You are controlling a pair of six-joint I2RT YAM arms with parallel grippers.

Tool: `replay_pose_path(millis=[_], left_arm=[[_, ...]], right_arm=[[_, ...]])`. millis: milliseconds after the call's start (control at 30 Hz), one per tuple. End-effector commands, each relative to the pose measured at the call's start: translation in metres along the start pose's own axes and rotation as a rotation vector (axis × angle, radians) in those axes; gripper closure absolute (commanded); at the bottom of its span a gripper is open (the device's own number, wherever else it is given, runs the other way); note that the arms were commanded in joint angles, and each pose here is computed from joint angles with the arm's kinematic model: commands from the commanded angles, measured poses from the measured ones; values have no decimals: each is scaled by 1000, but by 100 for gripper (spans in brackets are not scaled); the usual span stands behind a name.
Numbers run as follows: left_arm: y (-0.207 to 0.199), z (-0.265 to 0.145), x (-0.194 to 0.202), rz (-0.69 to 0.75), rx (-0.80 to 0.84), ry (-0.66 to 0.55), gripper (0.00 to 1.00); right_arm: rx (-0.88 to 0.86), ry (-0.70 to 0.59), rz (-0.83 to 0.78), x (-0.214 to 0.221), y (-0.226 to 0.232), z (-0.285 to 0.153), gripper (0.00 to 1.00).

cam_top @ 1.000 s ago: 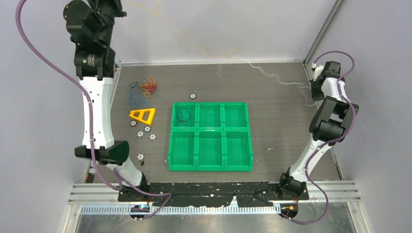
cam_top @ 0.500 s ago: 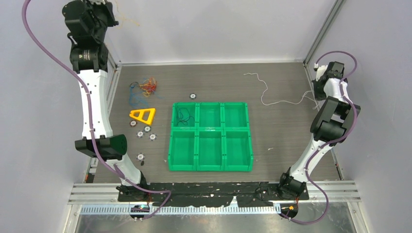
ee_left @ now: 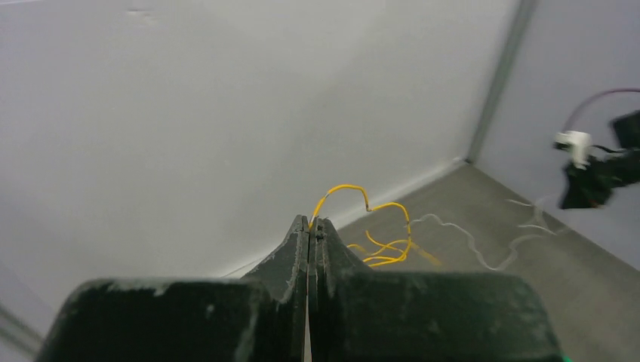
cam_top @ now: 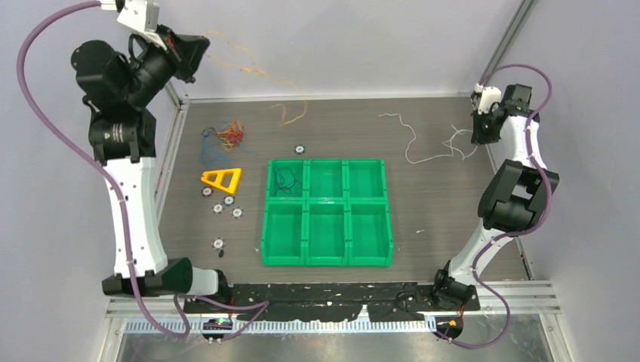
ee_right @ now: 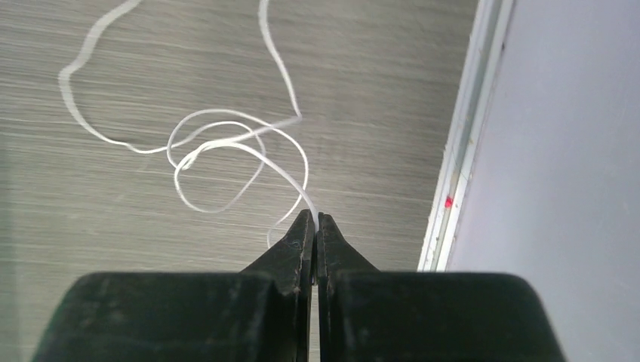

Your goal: Untangle the cables

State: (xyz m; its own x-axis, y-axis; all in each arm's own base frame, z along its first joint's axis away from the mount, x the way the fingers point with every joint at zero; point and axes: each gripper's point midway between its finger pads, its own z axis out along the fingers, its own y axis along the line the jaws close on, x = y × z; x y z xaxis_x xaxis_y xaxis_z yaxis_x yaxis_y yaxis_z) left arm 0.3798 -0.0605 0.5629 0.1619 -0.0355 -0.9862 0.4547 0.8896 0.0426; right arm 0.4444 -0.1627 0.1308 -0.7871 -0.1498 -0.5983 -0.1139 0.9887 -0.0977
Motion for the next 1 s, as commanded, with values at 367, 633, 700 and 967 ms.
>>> replay_pose_path(millis=[367, 633, 700, 967], left_arm=[[-123, -56, 30, -251, 491, 44, 100], [-155, -31, 38, -242, 585, 21, 100], [-156, -16, 43, -245, 570, 11, 100], [-175, 40, 81, -332, 585, 37, 100]], right_arm=[[-116, -196, -37, -64, 49, -65, 95], [-126, -196, -36, -65, 58, -66, 95], [-125, -196, -35, -66, 58, -66, 95], [-128, -202, -30, -71, 60, -67, 95]])
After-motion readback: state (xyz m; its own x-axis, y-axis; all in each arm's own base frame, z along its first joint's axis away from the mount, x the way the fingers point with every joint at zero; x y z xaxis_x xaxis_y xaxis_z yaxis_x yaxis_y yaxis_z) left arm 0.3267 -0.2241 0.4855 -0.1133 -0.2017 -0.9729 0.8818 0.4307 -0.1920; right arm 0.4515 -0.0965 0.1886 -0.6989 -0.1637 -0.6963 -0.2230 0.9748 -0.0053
